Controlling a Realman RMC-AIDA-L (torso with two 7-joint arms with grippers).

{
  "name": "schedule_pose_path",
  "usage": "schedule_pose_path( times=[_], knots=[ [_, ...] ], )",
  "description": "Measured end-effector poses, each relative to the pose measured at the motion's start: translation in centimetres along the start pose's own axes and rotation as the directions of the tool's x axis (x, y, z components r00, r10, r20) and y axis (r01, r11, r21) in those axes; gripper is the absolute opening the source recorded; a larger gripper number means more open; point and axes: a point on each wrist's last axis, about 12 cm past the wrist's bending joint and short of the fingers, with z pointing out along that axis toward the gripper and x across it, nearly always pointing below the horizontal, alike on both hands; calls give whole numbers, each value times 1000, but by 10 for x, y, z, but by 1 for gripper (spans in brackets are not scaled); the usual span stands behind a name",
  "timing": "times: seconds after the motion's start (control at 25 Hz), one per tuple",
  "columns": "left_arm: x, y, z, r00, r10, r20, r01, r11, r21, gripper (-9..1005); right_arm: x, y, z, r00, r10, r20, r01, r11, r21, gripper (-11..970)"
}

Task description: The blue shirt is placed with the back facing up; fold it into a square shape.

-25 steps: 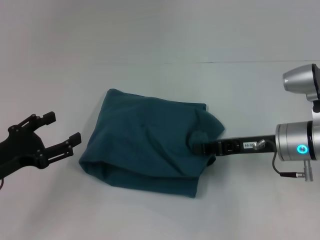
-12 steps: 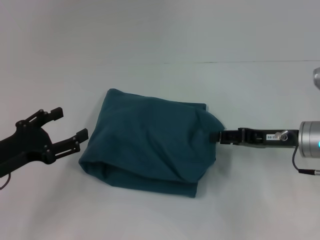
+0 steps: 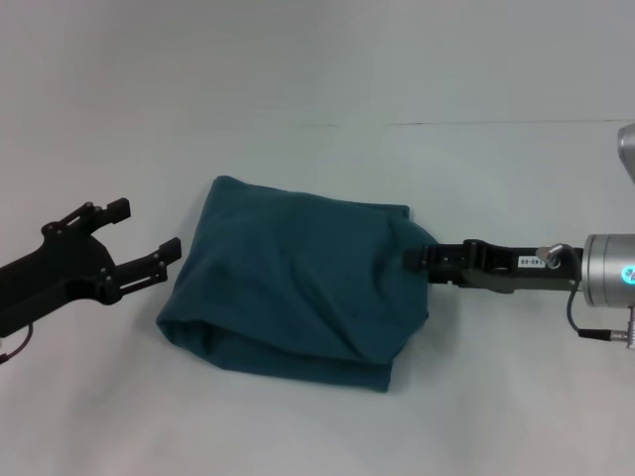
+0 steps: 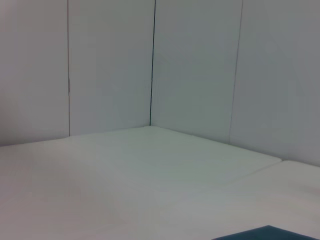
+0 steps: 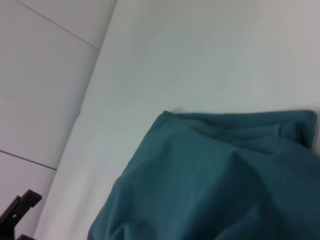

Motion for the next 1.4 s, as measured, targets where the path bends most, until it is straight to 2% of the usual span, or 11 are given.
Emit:
schedule_pose_path(
  times=[0.36,0.68,0.92,1.4],
  knots=[
    [-1,3,2,1000,20,-6,-20,1000,-18,918,6,0,0,996,84,-20,-84,996,-20,688],
    [-1,6,3,999,32,-14,-33,999,-37,918,10,10,27,990,136,22,-135,990,-42,686],
    [-1,6,5,999,40,-16,-41,998,-41,918,12,11,34,982,182,54,-178,982,-70,684],
    [-1,7,5,999,47,-17,-47,998,-43,918,17,9,39,977,206,62,-202,978,-59,667]
  ],
)
